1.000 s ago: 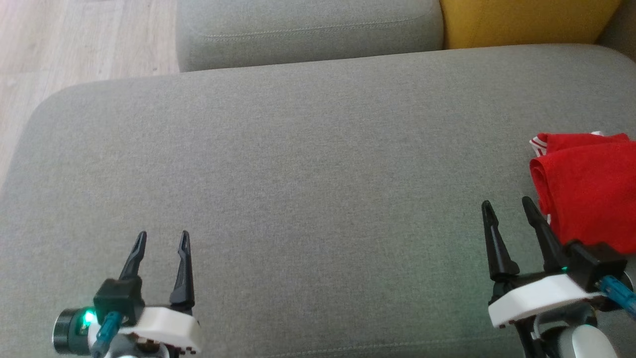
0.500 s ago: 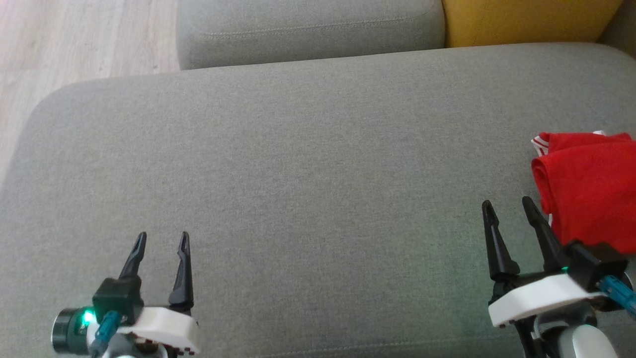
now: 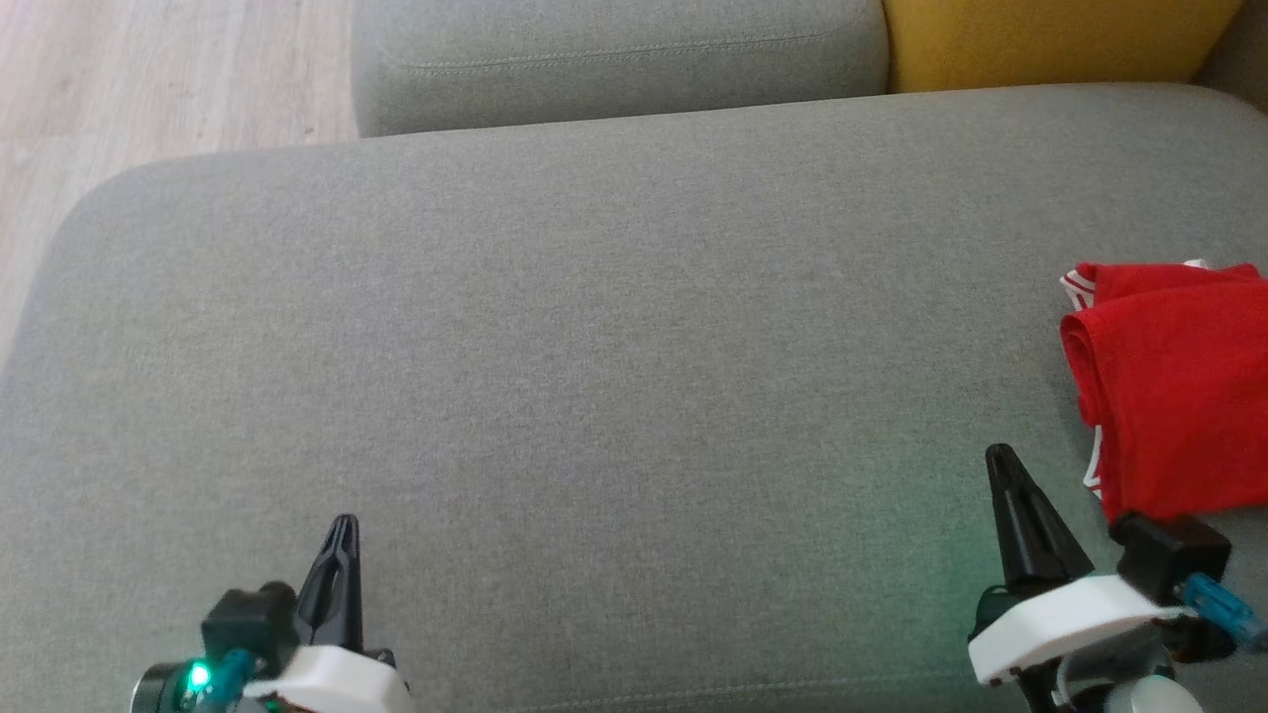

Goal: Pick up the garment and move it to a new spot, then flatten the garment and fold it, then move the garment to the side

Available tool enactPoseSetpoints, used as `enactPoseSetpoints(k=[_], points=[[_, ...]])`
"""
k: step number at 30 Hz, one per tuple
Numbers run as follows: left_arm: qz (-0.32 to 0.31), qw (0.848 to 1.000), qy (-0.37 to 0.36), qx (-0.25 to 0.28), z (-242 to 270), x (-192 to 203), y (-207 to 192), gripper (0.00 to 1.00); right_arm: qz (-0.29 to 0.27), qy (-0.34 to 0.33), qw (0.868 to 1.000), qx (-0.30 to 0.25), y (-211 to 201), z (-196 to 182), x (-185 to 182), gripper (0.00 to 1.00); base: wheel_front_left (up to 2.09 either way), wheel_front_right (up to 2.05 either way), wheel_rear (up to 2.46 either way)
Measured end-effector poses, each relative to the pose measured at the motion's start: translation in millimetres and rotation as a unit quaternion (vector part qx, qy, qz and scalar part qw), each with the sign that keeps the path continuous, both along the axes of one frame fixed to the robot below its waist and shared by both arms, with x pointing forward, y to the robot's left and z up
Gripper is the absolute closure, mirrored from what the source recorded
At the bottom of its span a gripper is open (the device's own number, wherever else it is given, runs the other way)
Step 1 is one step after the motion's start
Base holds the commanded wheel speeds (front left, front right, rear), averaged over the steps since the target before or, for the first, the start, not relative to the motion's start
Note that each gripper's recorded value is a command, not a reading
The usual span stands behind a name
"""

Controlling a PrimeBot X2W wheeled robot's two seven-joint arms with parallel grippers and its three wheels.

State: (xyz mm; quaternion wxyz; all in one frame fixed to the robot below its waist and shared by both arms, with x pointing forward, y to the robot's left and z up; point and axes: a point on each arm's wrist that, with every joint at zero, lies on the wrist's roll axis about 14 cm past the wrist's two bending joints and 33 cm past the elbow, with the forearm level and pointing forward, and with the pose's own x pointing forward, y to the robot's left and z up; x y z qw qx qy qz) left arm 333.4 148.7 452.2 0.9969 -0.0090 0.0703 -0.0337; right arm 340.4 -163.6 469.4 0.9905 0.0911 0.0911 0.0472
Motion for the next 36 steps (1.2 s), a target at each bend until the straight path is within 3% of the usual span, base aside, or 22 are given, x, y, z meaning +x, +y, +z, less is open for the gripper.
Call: enactPoseSetpoints(k=[17, 36], points=[[0.029, 0.994, 0.039, -0.101, -8.6, 1.8, 6.9, 1.00, -0.019, 0.005, 0.995, 0.101, -0.5, -0.7, 2.3, 1.00, 0.00, 0.00, 0.00], [0.055, 0.975, 0.064, -0.205, -11.9, 8.0, 13.3, 1.00, -0.040, 0.010, 0.979, 0.202, -3.8, -0.9, 6.9, 1.00, 0.00, 0.00, 0.00]])
